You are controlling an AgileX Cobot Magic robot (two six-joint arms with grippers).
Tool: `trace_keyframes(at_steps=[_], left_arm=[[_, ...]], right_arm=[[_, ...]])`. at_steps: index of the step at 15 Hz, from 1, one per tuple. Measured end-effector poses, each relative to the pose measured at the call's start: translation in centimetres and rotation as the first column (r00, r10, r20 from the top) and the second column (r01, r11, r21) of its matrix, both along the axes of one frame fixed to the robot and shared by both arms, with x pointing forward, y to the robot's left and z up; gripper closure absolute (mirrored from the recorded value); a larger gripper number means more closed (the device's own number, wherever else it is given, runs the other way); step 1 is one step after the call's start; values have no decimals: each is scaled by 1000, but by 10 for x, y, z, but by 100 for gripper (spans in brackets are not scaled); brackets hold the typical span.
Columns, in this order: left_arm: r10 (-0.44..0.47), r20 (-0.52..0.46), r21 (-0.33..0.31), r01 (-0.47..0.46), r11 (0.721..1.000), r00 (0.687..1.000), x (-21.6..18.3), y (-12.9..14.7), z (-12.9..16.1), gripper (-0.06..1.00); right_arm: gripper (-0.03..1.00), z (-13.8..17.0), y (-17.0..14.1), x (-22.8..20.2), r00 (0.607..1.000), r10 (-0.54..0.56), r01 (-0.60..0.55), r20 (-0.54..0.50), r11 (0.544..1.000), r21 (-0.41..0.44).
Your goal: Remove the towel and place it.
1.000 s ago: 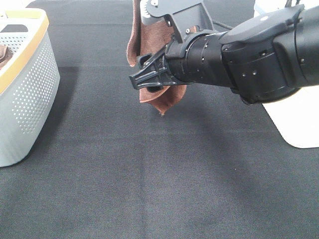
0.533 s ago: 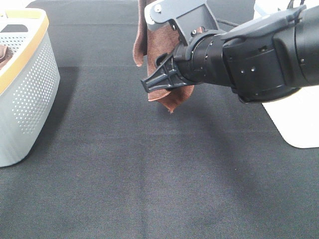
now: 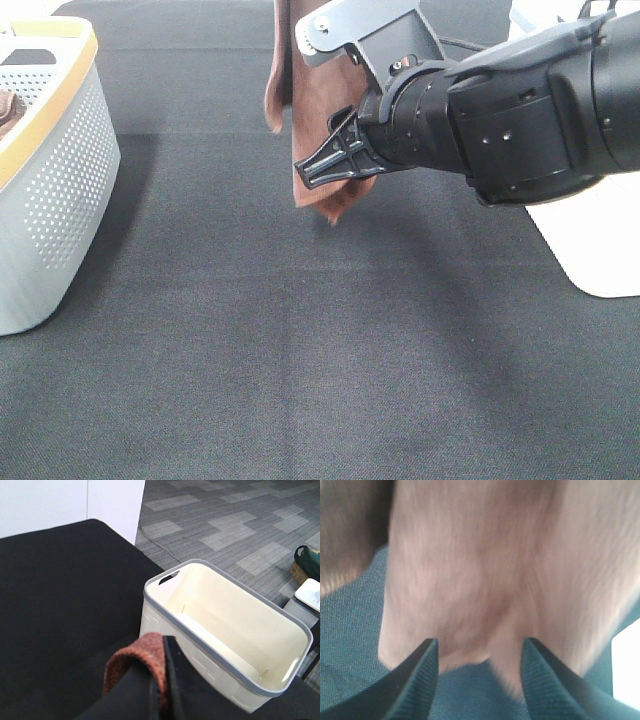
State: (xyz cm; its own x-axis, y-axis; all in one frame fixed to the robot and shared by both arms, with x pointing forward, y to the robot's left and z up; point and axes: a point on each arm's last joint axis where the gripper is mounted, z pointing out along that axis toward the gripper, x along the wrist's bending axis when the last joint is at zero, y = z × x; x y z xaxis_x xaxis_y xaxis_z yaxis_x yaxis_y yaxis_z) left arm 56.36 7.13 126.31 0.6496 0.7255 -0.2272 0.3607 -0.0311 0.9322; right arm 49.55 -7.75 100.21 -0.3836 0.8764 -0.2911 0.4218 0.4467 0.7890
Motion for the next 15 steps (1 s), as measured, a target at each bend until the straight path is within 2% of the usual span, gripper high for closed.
trace_keyframes(at_steps=[6,10,11,14,15], left_arm=[[-20,-18,27,20,999,1000,-9,4,4,94],[-39,-39,-5,39,999,999,-11,2,5,94],[-41,-43,-2,41,999,998,-11,2,5,94],[-43,-50,6,43,999,998,-12,2,4,94],[-41,-48,10,41,999,998,-12,3,4,94]], right_arm=[[51,0,-2,1,1000,-18,18,9,1000,-11],[54,8,5,3,1000,16,-16,13,999,30],[58,9,6,3,1000,23,-24,12,999,36],[93,8,7,2,1000,22,-22,2,999,45],[97,7,7,2,1000,17,-17,-8,999,47]])
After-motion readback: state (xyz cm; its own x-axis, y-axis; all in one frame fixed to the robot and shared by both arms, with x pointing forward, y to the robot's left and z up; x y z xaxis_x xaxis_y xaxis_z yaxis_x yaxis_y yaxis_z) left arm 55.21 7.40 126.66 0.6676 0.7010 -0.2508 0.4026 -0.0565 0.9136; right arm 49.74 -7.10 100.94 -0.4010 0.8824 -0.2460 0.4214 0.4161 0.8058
